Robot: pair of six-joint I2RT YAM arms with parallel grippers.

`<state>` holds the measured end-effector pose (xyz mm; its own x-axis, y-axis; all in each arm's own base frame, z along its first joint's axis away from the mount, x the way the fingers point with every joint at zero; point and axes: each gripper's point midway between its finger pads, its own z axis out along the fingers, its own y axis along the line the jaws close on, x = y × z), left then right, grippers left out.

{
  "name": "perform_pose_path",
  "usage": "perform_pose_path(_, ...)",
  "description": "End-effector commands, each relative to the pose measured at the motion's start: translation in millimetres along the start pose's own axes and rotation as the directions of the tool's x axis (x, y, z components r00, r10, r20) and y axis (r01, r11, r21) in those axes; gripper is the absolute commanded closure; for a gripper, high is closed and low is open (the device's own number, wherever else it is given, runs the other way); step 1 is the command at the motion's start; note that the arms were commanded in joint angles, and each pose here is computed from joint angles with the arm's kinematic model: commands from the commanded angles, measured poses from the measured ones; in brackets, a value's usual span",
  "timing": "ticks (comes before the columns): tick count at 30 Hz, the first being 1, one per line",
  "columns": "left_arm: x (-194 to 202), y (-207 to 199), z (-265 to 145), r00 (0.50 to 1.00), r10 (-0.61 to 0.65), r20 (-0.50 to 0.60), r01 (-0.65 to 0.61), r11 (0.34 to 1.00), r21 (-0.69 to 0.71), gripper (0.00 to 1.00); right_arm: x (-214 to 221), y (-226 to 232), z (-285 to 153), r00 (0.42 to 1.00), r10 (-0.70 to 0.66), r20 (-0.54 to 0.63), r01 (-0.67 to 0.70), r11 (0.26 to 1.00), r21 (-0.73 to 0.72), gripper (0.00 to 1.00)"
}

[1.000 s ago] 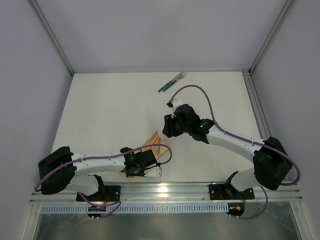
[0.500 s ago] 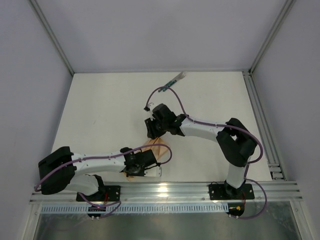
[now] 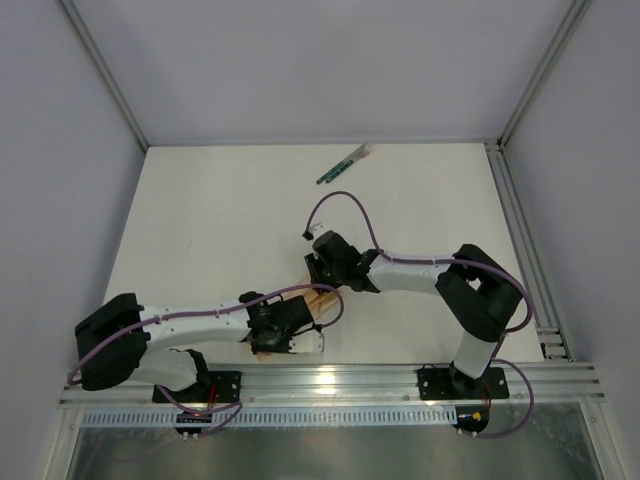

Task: Fold the napkin into a case and place the utensils inside
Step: Fold the smaller-rectangle-folded napkin at the center of the board.

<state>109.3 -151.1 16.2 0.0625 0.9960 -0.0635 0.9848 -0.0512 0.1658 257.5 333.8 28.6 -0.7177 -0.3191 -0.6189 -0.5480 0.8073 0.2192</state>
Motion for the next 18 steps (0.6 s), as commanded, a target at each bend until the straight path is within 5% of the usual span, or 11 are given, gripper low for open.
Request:
perform_pose_path(1,-17,3,-18,0.997,-0.018,0.075,0.015,0.999,0.038,0.68,-16,-6,-6,0.997,0.015,0.075,-0.017,0.999,0.031,0.66)
perform_pose_path(11,-36,-9,-97,0.980,-0.007,0.198,-0.037,0.976,0.215,0.53,-19,-4,-7,0.993,0.003,0.114,-0.004,1.000,0.007,0.67)
perform_pose_path(16,-31,22,-108,0.967,-0.048,0.251,0.045,0.999,0.019,0.71,-32,3,-15,0.986,-0.008,0.166,0.013,0.999,-0.031,0.67)
perform_pose_path(18,-27,46,-96,0.959,-0.102,0.266,0.125,0.989,-0.073,0.68,-33,6,-15,0.985,-0.008,0.173,0.015,0.999,-0.041,0.67)
